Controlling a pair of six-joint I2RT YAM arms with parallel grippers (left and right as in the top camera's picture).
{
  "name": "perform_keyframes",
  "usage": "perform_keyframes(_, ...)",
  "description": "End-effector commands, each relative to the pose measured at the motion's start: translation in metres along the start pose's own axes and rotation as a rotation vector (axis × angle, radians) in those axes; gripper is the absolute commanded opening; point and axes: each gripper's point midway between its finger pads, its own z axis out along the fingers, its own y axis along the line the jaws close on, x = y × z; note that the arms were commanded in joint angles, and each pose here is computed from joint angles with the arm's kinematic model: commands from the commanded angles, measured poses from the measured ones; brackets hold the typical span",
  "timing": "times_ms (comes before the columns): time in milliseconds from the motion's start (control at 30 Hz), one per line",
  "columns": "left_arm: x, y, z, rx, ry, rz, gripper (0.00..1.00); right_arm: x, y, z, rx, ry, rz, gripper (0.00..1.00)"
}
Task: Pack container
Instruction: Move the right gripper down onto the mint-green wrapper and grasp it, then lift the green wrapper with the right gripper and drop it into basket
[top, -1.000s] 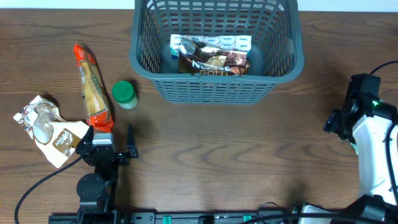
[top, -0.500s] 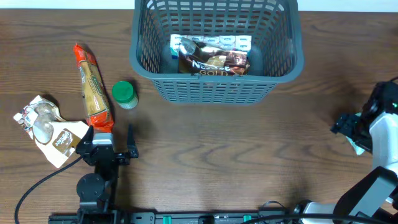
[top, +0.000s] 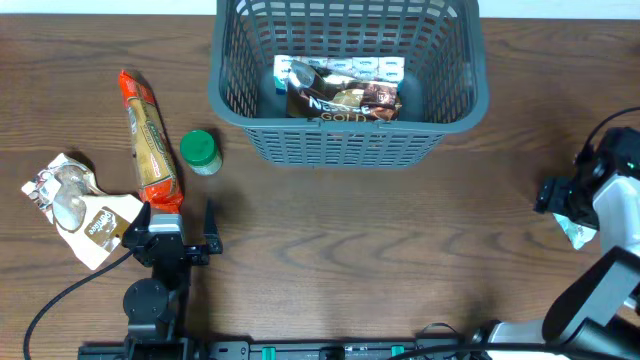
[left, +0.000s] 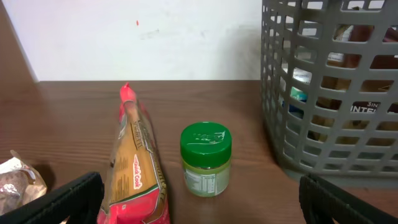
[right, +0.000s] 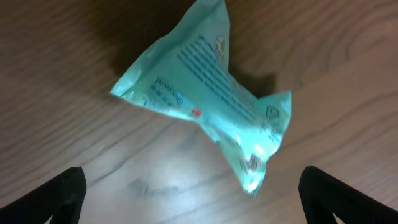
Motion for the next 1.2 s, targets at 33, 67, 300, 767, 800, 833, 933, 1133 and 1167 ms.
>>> perform_keyframes(33, 0.018, 0.002, 0.001, -0.011, 0.055, 0.005, 0.99, -0.001, -0.015, 0.013, 0.088, 0.023, -0.092, 0.92)
perform_keyframes(67, 0.018, 0.002, 0.001, -0.011, 0.055, 0.005, 0.99, -0.003, -0.017, 0.016, 0.100, 0.024, -0.104, 0.91)
perform_keyframes(300, 0.018, 0.002, 0.001, -0.010, 0.055, 0.005, 0.99, 0.002, -0.017, 0.051, 0.101, 0.083, -0.110, 0.91)
perform_keyframes(767, 0.018, 0.002, 0.001, -0.010, 0.055, 0.005, 0.99, 0.002, 0.007, 0.090, 0.008, 0.102, -0.116, 0.31)
perform_keyframes(800, 0.018, 0.002, 0.001, -0.010, 0.055, 0.005, 0.99, 0.001, 0.011, 0.090, -0.020, 0.096, -0.114, 0.26)
perform_keyframes(833, 0.018, 0.002, 0.001, -0.010, 0.055, 0.005, 0.99, 0.001, 0.015, 0.090, -0.041, 0.091, -0.113, 0.24)
perform_keyframes(933, 0.018, 0.002, 0.001, -0.011, 0.055, 0.005, 0.98, 0.000, 0.020, 0.090, -0.067, 0.087, -0.075, 0.10)
perform_keyframes(1133, 0.018, 0.002, 0.001, -0.010, 0.055, 0.005, 0.99, 0.004, 0.022, 0.086, -0.070, 0.118, 0.111, 0.01)
perform_keyframes(1167, 0.018, 0.002, 0.001, -0.011, 0.055, 0.005, 0.99, 0.003, 0.026, 0.085, -0.094, 0.115, 0.120, 0.02)
